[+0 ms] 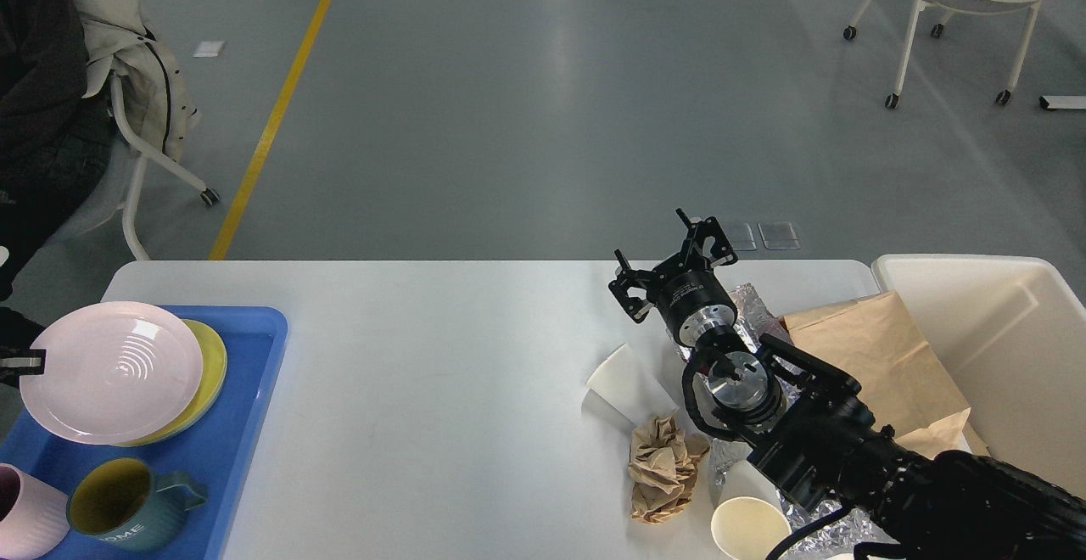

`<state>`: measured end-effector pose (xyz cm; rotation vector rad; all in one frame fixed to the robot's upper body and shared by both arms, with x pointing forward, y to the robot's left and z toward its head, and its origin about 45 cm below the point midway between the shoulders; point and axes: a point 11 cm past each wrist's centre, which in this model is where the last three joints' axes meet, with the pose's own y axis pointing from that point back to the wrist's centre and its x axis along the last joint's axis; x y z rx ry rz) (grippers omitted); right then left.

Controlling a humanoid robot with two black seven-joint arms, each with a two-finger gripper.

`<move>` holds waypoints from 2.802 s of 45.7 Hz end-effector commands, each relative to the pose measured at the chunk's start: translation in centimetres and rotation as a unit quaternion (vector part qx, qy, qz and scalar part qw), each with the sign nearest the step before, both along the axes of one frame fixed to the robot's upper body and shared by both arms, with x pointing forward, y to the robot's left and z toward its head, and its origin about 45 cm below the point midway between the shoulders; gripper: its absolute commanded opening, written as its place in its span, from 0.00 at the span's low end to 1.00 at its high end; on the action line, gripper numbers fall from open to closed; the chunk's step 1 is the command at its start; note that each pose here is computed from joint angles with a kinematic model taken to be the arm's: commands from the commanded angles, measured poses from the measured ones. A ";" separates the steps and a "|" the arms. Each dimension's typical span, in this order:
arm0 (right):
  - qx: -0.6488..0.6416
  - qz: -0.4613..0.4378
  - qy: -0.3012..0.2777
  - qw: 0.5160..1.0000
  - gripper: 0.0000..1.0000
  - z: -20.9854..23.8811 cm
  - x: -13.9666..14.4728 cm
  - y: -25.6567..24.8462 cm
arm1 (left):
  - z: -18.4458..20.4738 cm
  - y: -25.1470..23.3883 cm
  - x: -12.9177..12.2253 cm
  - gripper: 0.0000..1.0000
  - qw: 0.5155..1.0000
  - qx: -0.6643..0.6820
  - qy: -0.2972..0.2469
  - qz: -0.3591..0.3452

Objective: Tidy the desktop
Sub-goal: 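Lift the pink plate with the left gripper and place it on the yellow plate, then release the pink plate and raise the left gripper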

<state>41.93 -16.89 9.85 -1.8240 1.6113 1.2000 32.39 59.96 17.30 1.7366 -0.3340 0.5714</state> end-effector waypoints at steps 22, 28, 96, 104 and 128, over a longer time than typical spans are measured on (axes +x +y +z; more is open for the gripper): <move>0.000 0.000 0.000 1.000 1.00 0.0 0.0 0.0 | -1.6 -0.8 0.0 0.48 1.000 -0.005 -0.011 0.006; 0.000 0.000 0.000 1.000 1.00 0.0 0.0 0.0 | -1.5 -0.9 0.1 0.63 1.000 -0.010 -0.015 0.008; 0.000 0.000 0.001 1.000 1.00 -0.1 0.0 0.0 | 16.3 -10.2 11.0 0.96 0.475 -0.795 -0.351 0.135; 0.000 0.000 0.001 1.000 1.00 -0.1 0.0 0.0 | 14.9 -10.8 11.2 0.96 0.439 -0.810 -0.358 0.150; 0.001 0.000 0.000 1.000 1.00 0.0 0.0 0.0 | 11.9 -14.2 13.3 0.99 0.402 -0.812 -0.374 0.197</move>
